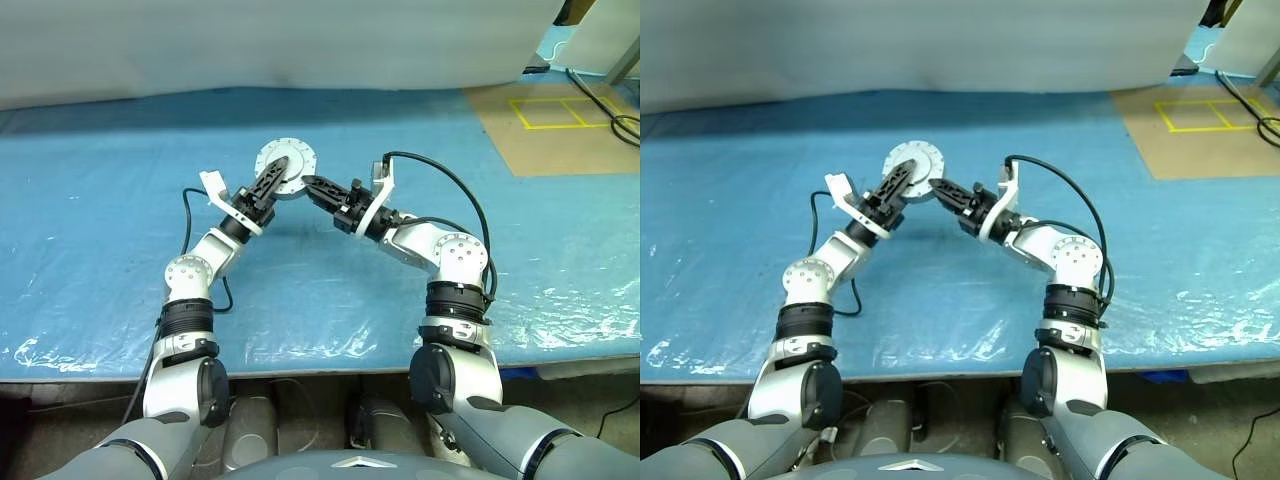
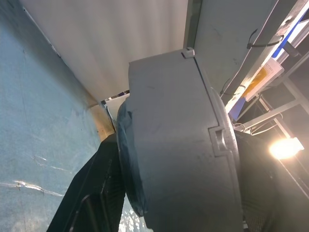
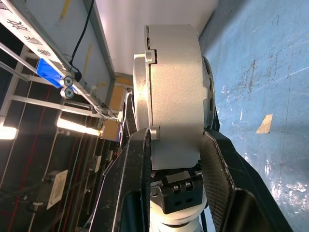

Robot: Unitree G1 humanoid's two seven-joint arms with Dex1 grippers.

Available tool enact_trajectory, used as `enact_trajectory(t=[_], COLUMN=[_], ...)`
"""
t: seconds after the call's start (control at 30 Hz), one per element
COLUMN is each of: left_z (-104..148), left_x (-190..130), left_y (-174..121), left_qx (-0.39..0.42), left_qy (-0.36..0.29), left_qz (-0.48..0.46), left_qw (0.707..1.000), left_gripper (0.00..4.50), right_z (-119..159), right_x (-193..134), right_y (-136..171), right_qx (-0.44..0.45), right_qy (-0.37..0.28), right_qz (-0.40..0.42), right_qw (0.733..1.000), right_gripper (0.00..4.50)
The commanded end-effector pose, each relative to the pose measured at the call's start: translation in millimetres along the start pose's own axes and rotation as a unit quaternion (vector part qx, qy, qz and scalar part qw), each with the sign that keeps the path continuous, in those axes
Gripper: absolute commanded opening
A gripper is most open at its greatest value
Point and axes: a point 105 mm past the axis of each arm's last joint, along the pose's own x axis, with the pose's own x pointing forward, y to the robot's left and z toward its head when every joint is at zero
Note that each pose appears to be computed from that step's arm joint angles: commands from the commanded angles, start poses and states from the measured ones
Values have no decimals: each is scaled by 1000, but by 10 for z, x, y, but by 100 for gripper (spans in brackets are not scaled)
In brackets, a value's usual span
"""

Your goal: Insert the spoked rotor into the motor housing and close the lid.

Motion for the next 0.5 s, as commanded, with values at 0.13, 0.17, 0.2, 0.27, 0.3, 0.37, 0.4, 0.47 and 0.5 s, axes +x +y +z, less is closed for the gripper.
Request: enact_trajectory(t=[0.13,0.17,0.2,0.27,0.3,0.37,0.4,0.47,0.5], left_z=[71,93,115,189,219,272,289,303,304], left_x=[71,72,72,67,64,62,62,60,59], left_y=[-25,-18,-5,30,44,57,57,61,62], left_qx=[19,22,23,25,25,25,24,24,25], left_qy=[2,-2,-5,-19,-24,-33,-36,-39,-39], left_qz=[4,5,7,14,17,18,18,18,18], left_qw=[1000,1000,1000,999,999,999,999,999,999], left_gripper=[267,267,267,267,267,267,267,267,267], right_z=[-3,-16,-36,-53,-59,-57,-53,-42,-38], right_x=[73,76,82,95,98,102,102,98,95], right_y=[435,415,390,360,359,355,351,334,326], right_qx=[-60,-57,-49,-43,-43,-42,-42,-41,-40], right_qy=[-3,2,10,16,18,17,16,14,13], right_qz=[92,86,79,71,72,70,69,64,61], right_qw=[994,995,996,996,996,996,997,997,997], right_gripper=[183,203,241,270,270,270,270,270,270])
